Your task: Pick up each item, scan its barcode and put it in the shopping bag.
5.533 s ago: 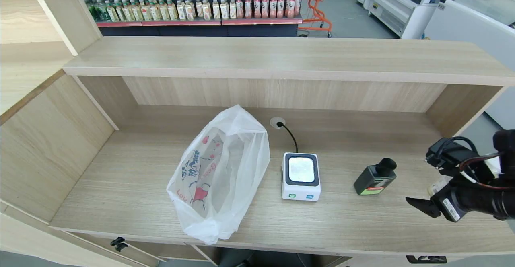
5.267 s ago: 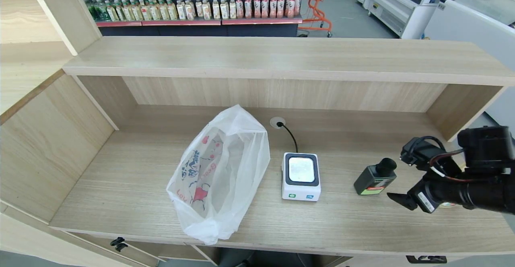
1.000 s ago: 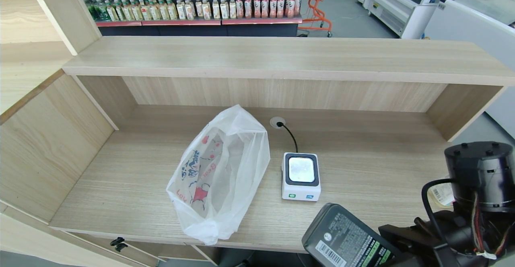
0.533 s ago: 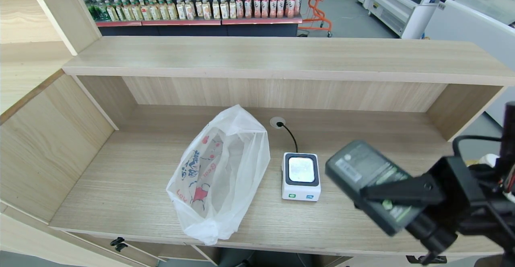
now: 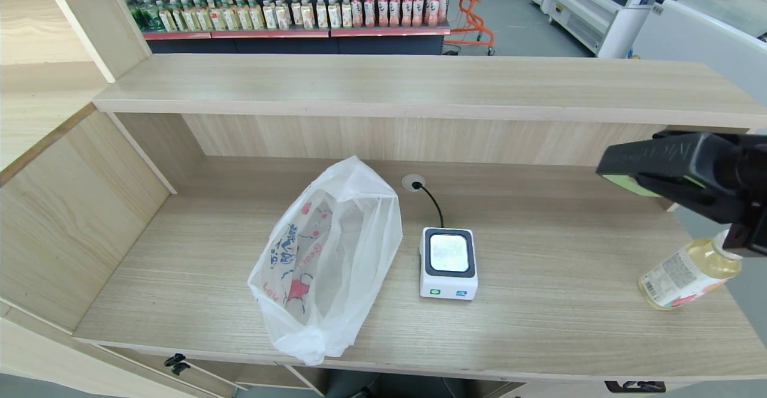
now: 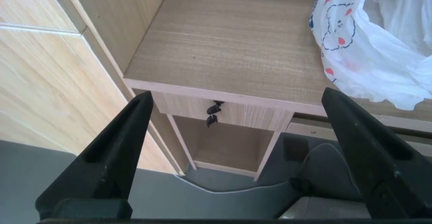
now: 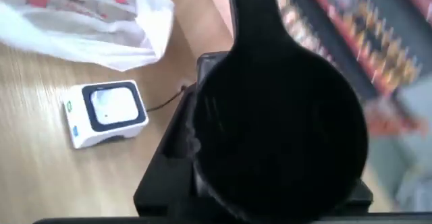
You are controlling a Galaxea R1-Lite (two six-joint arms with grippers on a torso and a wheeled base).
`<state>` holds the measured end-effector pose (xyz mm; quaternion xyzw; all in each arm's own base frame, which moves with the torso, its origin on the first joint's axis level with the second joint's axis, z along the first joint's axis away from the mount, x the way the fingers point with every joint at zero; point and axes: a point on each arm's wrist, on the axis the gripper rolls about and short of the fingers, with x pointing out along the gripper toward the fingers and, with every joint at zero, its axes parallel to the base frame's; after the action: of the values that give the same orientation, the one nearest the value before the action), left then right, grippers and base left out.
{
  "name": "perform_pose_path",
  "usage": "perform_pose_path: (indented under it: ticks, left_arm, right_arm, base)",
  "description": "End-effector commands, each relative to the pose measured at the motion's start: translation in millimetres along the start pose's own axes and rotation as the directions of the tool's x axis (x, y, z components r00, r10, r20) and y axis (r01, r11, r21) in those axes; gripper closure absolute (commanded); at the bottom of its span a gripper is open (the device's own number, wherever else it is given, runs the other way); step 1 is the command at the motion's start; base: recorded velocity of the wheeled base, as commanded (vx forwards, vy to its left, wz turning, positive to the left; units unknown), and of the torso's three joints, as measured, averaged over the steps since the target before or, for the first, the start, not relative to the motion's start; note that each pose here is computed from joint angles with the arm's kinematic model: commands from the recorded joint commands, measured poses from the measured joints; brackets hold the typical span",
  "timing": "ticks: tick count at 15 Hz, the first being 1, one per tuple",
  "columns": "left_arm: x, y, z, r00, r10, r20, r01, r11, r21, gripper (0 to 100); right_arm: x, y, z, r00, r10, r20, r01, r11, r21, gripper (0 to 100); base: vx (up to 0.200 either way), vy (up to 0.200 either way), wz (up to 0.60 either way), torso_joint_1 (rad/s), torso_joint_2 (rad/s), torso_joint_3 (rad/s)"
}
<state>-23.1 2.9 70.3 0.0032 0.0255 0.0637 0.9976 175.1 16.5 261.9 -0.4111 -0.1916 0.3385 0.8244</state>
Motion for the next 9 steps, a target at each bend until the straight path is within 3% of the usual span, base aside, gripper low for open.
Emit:
perform_pose_path:
  ticks: [1,2,3,4,5,6,7,9]
  left_arm:
    - [0,0.0,0.0,1.0,0.003,0.0,-0.003,1.0,0.0,0]
    - [0,0.0,0.0,1.0,0.003,0.0,-0.003,1.0,0.0,0]
    - [0,0.0,0.0,1.0,0.001,0.0,-0.001,1.0,0.0,0]
    - [0,0.0,0.0,1.0,0.003,0.0,-0.003,1.0,0.0,0]
    - [0,0.1,0.0,1.0,0.001,0.0,-0.001,1.0,0.0,0]
    - [0,0.0,0.0,1.0,0.0,0.0,0.0,1.0,0.0,0]
    - [0,0.0,0.0,1.0,0.003,0.0,-0.003,1.0,0.0,0]
    - [0,0.0,0.0,1.0,0.001,0.0,-0.001,1.0,0.0,0]
  right_arm:
    - [4,-1,1,0.955,-0.18,-0.237,0.271,0.855,0.442,100]
    - [23,9,6,0.945,-0.141,-0.297,0.308,0.698,0.647,100]
    - [32,19,5,0.946,-0.051,-0.321,0.291,0.571,0.768,100]
    - [37,30,-2,0.935,0.036,-0.352,0.299,0.453,0.84,100]
    - [49,49,-7,0.929,0.14,-0.342,0.292,0.291,0.911,100]
    - [54,53,-7,0.928,0.163,-0.334,0.293,0.233,0.927,100]
    - [66,62,-8,0.923,0.221,-0.314,0.297,0.106,0.949,100]
    - [94,77,-32,0.897,0.289,-0.334,0.326,0.077,0.942,100]
  base:
    - [0.0,0.0,0.0,0.0,0.0,0.0]
    - [0.0,0.0,0.0,0.0,0.0,0.0]
    - [0.0,0.0,0.0,0.0,0.0,0.0]
    - [0.0,0.0,0.0,0.0,0.0,0.0]
    - [0.0,0.0,0.0,0.0,0.0,0.0]
    - [0.0,0.0,0.0,0.0,0.0,0.0]
    - [0.0,0.0,0.0,0.0,0.0,0.0]
    - [0.0,0.0,0.0,0.0,0.0,0.0]
